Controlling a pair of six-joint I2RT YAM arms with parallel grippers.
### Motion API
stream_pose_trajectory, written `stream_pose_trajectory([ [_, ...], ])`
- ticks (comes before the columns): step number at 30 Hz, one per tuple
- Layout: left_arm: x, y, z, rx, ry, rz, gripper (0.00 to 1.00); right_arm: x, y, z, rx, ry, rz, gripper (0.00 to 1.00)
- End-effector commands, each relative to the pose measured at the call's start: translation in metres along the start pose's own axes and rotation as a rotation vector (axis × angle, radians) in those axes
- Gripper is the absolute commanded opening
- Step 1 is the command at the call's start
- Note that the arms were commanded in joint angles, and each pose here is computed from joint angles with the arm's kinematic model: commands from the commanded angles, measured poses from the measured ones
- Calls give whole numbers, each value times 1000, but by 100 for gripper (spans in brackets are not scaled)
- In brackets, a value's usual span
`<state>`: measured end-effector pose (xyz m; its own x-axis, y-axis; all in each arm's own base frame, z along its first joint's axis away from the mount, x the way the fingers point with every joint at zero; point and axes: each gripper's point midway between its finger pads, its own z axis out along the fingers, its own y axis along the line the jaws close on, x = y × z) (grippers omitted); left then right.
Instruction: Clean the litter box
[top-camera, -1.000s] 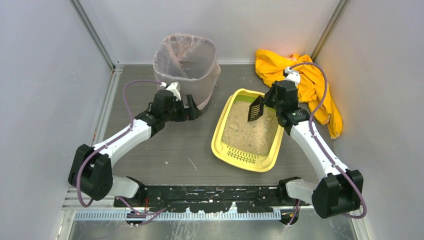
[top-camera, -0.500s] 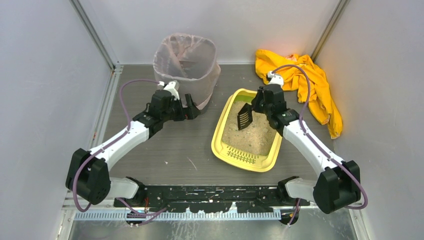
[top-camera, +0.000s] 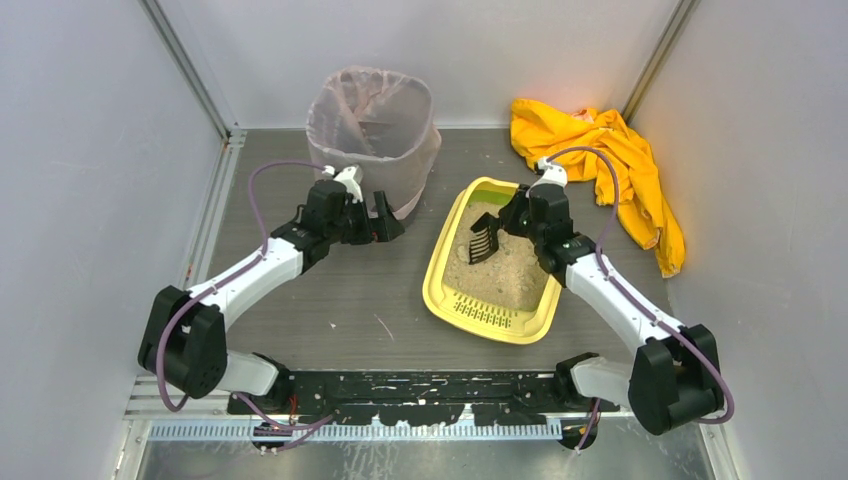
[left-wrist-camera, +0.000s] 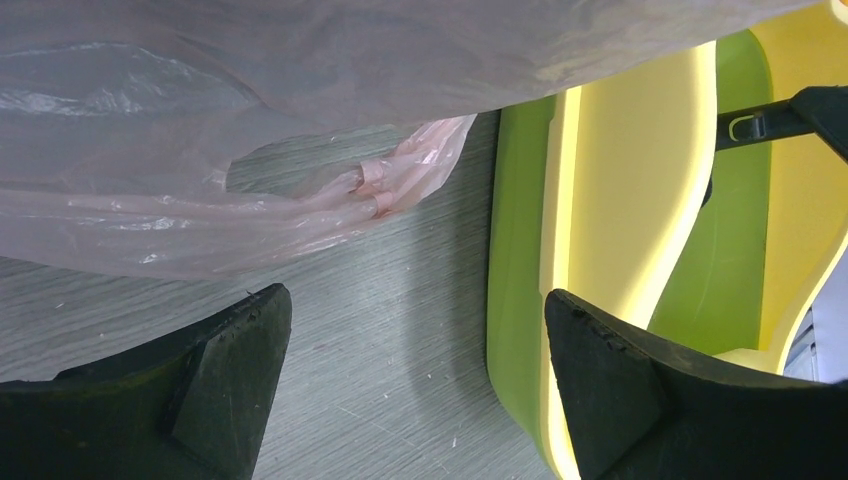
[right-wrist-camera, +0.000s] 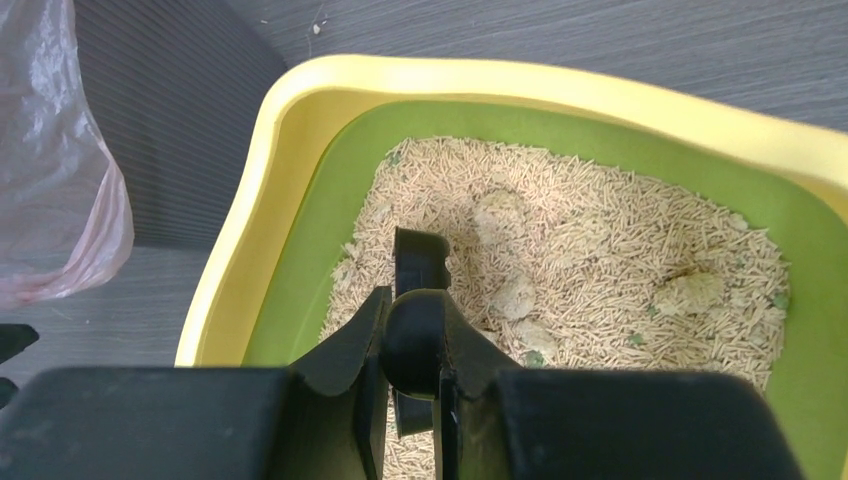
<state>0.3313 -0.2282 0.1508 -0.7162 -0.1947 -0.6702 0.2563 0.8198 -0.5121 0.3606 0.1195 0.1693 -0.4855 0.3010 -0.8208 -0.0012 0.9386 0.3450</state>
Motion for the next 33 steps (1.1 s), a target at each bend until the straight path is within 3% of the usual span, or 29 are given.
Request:
stream_pose_trajectory([
  [1, -17, -11, 1, 58, -53, -3, 97, 31, -1, -11, -37, 87, -2, 1],
  [10, -14, -14, 6, 88, -31, -25, 97, 59, 18, -10, -160, 164, 92, 1],
  [21, -8, -13, 9, 96, -9, -45, 97, 40, 28, -25, -173, 148, 206, 1],
  [33, -10, -21, 11, 142, -25, -85, 96, 51, 4, -18, -141, -50, 506, 1],
])
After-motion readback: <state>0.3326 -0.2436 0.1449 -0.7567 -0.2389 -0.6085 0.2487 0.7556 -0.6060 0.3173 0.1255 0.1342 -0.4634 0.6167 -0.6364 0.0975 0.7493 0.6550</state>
